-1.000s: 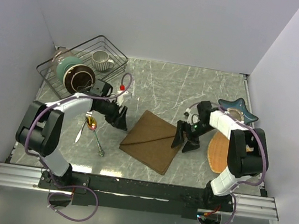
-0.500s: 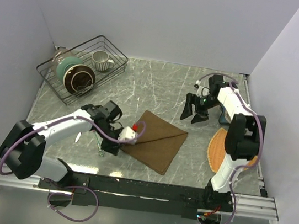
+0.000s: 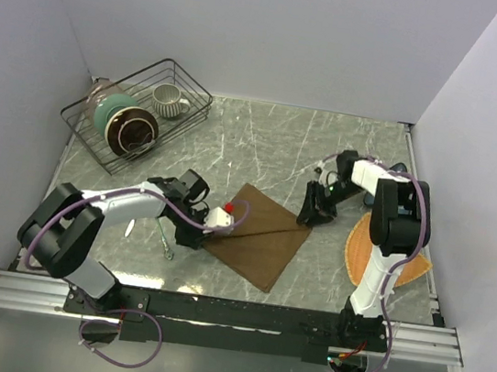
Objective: Fold the napkin into a case and place the utensils inside
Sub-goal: Rotate the upper triangle-folded napkin at the center of the board.
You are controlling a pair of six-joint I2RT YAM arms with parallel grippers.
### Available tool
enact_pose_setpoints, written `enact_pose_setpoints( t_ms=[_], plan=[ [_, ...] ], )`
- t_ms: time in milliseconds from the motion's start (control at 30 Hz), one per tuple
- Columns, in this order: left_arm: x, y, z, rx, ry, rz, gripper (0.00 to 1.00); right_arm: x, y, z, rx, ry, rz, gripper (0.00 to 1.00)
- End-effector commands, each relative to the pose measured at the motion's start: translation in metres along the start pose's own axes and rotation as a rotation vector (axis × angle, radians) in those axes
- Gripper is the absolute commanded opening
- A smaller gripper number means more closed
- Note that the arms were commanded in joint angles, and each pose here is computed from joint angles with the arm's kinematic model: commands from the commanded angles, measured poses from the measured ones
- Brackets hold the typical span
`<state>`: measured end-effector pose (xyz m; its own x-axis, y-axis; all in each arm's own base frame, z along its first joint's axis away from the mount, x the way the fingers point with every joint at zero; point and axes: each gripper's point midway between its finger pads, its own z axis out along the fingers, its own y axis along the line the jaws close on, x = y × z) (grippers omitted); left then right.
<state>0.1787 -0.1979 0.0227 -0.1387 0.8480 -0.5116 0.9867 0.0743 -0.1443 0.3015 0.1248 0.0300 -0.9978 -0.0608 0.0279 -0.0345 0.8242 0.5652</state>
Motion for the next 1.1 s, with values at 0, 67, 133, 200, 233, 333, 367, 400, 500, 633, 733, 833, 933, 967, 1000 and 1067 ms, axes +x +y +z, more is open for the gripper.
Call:
enact_pose_setpoints(
  t_ms=[0,67,133,200,233,333,367,400,500,633,733,833,933,967,1000,1067],
  plan=[
    [-0.020,0.048,-0.006,-0.123,-0.097,-0.055,0.23,0.028,0.012,0.003,-0.070,0.018,0.013,0.47],
    [-0.019,0.062,-0.004,-0.128,-0.109,-0.100,0.23,0.051,0.016,0.008,-0.109,0.067,0.041,0.47],
    [-0.020,0.084,-0.012,-0.156,-0.136,-0.143,0.23,0.069,0.022,0.012,-0.138,0.100,0.047,0.49],
    [-0.018,0.105,-0.013,-0.175,-0.150,-0.170,0.23,0.091,0.032,0.019,-0.199,0.148,0.064,0.54],
    [-0.015,0.110,-0.009,-0.169,-0.143,-0.181,0.24,0.103,0.044,0.024,-0.219,0.179,0.033,0.61],
    [-0.022,0.125,-0.012,-0.174,-0.167,-0.164,0.28,0.118,0.068,0.028,-0.255,0.200,-0.037,0.76],
    [-0.028,0.130,-0.016,-0.173,-0.181,-0.141,0.30,0.123,0.077,0.028,-0.264,0.214,-0.067,0.78],
    [-0.027,0.126,-0.018,-0.149,-0.177,-0.148,0.34,0.126,0.081,0.025,-0.276,0.230,-0.069,0.80],
    [-0.027,0.120,-0.038,-0.105,-0.215,-0.149,0.39,0.119,0.073,0.008,-0.245,0.229,-0.104,0.82],
    [-0.032,0.115,-0.071,-0.100,-0.295,-0.186,0.43,0.077,0.053,-0.028,-0.199,0.079,-0.102,0.81],
    [-0.048,0.118,-0.085,-0.130,-0.362,-0.206,0.44,0.046,0.045,-0.040,-0.153,0.011,-0.118,0.79],
    [-0.063,0.126,-0.091,-0.156,-0.417,-0.246,0.44,0.016,0.048,-0.041,-0.141,-0.054,-0.116,0.75],
    [-0.072,0.135,-0.092,-0.155,-0.432,-0.257,0.44,-0.009,0.047,-0.039,-0.127,-0.095,-0.101,0.70],
    [-0.076,0.138,-0.095,-0.157,-0.434,-0.251,0.44,-0.019,0.044,-0.038,-0.113,-0.120,-0.099,0.68],
    [-0.078,0.140,-0.096,-0.157,-0.435,-0.248,0.44,-0.025,0.042,-0.034,-0.109,-0.124,-0.100,0.65],
    [-0.079,0.144,-0.095,-0.157,-0.433,-0.246,0.44,-0.041,0.041,-0.033,-0.097,-0.155,-0.114,0.62]
  ],
)
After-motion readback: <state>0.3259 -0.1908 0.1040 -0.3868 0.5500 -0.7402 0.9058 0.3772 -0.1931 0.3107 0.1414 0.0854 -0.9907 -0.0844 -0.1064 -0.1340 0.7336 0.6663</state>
